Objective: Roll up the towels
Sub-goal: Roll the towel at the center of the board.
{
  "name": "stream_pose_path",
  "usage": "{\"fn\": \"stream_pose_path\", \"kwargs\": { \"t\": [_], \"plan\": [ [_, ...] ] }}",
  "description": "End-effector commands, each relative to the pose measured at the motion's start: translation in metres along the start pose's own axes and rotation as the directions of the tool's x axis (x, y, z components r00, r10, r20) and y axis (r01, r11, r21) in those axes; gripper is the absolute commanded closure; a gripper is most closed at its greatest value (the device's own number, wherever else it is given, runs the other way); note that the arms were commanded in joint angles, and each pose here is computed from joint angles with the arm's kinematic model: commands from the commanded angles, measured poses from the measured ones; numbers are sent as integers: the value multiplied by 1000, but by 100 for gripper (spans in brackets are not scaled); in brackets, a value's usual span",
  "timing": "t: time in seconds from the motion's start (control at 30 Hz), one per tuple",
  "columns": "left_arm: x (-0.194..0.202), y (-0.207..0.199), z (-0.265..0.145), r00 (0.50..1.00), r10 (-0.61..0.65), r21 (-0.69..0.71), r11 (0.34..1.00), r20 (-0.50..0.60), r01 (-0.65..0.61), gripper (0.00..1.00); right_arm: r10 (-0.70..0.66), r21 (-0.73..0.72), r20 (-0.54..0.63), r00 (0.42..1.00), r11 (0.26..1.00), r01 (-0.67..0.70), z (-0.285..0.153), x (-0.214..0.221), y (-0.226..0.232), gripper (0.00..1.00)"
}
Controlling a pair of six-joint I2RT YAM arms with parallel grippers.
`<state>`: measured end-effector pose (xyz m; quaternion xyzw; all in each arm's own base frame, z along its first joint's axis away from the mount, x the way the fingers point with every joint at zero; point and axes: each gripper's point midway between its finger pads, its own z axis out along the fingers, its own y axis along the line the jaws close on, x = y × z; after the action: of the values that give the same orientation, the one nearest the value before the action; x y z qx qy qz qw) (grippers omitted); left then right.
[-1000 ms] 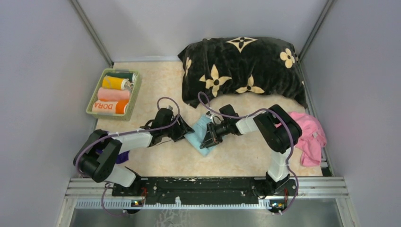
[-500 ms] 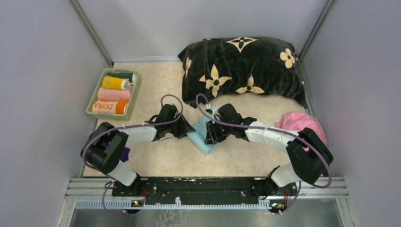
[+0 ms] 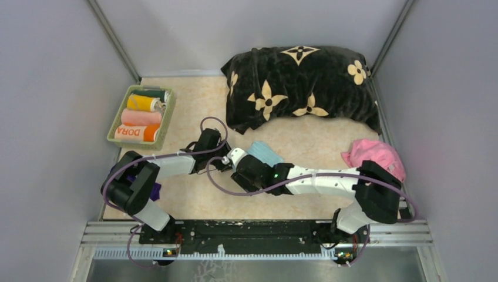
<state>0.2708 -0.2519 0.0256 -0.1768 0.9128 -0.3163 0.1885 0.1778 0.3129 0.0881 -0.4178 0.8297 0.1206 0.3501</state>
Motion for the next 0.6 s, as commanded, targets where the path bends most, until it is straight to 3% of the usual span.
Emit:
{"fn": "stream_pose_path", "kwargs": {
  "t": [0.0,0.57],
  "plan": [
    [23,57,5,998,7,-201,979,-67,-21,54,-109,135,-1,994,985,109,10,-13,-4,46],
    [25,55,6,997,13,-192,981,-78,-28,47,-220,170,-199,955,952,254,52,56,-1,51]
  ]
}}
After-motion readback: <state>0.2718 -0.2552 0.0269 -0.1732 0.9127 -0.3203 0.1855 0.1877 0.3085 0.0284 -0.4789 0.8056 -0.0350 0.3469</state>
